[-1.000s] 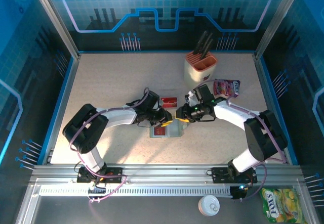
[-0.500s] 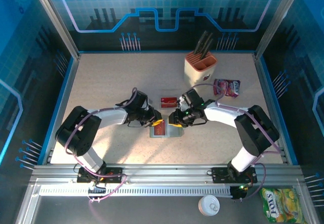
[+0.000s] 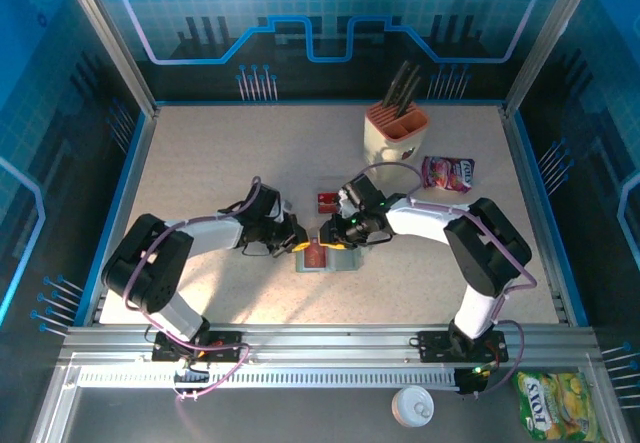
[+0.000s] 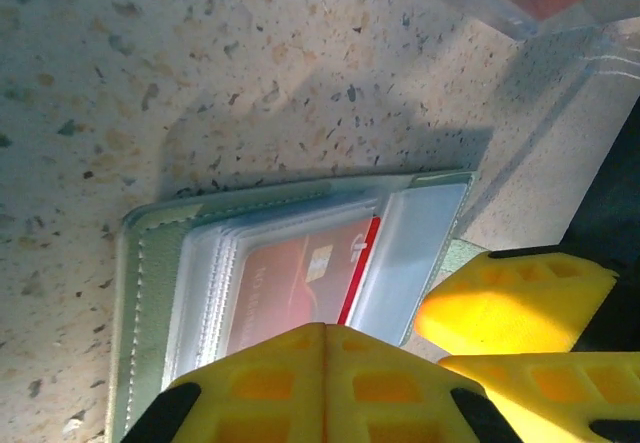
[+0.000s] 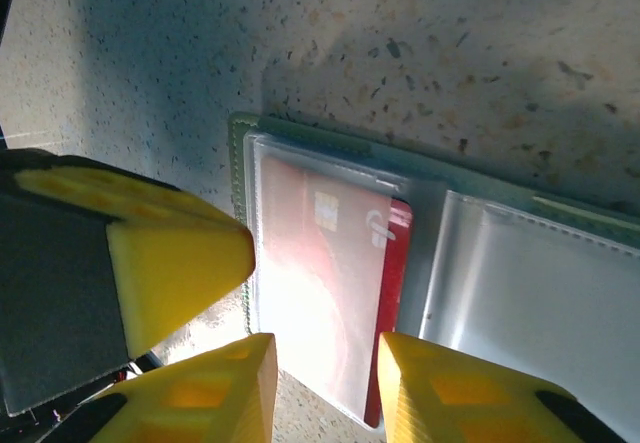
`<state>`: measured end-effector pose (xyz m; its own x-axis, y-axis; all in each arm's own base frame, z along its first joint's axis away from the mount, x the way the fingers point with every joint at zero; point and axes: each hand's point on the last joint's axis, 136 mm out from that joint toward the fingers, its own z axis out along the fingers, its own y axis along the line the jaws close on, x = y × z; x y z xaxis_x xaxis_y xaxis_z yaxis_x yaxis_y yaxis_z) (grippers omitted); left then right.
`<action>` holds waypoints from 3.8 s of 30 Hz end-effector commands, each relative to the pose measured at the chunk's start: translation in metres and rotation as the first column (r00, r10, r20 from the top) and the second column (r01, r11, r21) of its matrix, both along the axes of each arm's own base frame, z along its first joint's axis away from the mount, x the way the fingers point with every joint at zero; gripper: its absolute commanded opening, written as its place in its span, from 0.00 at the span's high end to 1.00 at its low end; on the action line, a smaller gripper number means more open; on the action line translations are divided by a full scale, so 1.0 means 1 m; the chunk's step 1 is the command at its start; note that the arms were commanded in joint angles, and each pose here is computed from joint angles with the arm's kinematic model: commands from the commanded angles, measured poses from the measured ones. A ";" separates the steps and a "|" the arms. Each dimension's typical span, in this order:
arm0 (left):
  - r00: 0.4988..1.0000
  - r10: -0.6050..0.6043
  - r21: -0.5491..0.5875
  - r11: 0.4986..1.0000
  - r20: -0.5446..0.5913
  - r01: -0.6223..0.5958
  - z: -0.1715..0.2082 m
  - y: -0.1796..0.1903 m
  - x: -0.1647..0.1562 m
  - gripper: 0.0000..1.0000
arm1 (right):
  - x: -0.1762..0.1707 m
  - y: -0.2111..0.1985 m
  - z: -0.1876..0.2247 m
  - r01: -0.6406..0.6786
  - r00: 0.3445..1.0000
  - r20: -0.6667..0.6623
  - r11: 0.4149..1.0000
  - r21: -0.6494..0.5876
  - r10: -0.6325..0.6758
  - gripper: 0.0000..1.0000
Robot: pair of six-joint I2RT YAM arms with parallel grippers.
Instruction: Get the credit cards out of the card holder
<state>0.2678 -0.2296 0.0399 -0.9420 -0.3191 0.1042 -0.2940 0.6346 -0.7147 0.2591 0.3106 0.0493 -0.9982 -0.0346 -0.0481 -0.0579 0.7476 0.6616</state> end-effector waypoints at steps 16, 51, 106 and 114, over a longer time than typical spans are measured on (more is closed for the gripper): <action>0.999 -0.011 0.012 1.000 -0.046 0.012 -0.017 0.008 -0.019 0.97 | -0.005 0.015 -0.006 -0.038 0.999 -0.016 0.999 -0.019 0.038 0.67; 0.998 0.002 0.023 1.000 -0.067 -0.001 -0.018 0.012 -0.025 0.92 | -0.018 0.002 -0.032 -0.056 0.998 -0.041 0.993 -0.100 0.052 0.67; 0.999 -0.047 -0.017 0.999 -0.013 0.047 0.009 0.000 -0.016 0.98 | -0.012 0.008 -0.001 -0.063 0.997 0.041 0.997 -0.050 0.065 0.67; 0.997 -0.057 0.012 0.998 -0.059 0.058 -0.011 0.002 -0.023 1.00 | -0.015 0.016 -0.010 -0.064 0.998 0.001 0.998 -0.001 0.064 0.67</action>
<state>0.2492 -0.2249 0.0331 -0.9438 -0.2981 0.1427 -0.3100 0.6489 -0.6949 0.2538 0.3214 0.0482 -0.9920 -0.0862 -0.0927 -0.1257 0.7556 0.6429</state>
